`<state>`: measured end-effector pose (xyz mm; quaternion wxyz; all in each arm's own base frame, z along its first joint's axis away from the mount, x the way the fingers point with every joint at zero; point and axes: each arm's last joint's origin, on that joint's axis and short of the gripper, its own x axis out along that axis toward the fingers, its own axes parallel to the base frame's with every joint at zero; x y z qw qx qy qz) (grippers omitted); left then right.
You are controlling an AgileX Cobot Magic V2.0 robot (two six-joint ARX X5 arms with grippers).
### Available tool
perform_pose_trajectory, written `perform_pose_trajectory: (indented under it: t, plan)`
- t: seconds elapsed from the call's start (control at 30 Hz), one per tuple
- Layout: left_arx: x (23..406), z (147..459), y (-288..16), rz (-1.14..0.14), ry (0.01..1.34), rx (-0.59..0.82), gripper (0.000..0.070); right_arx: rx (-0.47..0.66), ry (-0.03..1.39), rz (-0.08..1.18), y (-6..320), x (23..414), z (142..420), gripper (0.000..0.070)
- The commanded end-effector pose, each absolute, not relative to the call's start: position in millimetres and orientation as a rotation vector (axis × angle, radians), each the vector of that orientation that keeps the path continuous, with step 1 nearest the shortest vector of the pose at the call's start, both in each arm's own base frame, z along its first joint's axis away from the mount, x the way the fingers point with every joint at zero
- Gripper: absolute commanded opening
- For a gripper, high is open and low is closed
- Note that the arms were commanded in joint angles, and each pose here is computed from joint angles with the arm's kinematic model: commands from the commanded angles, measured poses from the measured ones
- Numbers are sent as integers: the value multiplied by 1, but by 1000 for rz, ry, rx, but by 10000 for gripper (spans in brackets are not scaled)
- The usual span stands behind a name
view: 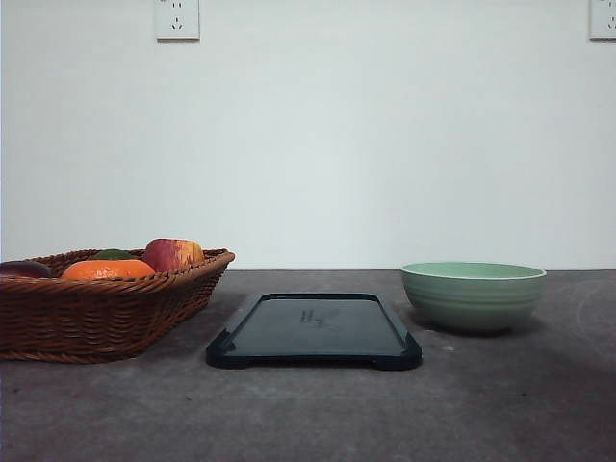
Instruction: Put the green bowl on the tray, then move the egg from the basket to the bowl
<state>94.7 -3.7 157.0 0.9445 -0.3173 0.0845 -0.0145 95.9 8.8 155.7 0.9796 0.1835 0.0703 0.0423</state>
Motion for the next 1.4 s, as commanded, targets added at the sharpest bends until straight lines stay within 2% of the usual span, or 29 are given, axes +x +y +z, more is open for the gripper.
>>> perform_pose_trajectory:
  t: [0.0, 0.1, 0.27, 0.37, 0.5, 0.7, 0.97, 1.2, 1.37]
  plan:
    - [95, 150, -4, -23, 203, -797, 0, 566, 129, 75, 9, 96, 157, 9]
    - [96, 154, -4, -39, 162, -801, 0, 573, 70, 96, 9, 97, 163, 9]
    - [97, 170, -4, -105, 4, -757, 0, 575, -78, 170, 10, 96, 179, 8]
    - [96, 180, -4, -130, -60, -742, 0, 573, -69, 194, 10, 94, 185, 8]
    - [93, 192, -4, -127, -71, -639, 0, 555, -9, 192, 11, 93, 195, 8]
    - [90, 217, -4, -101, 4, -520, 0, 449, 88, 261, 14, 99, 217, 8]
    - [97, 254, -5, -94, 146, -403, 0, 273, 288, 287, 17, 124, 246, 8]
    - [121, 274, -6, -104, 305, -335, 0, 261, 457, 308, 22, 161, 253, 8]
    - [145, 276, -9, -146, 488, -356, 0, 274, 604, 303, 25, 188, 255, 8]
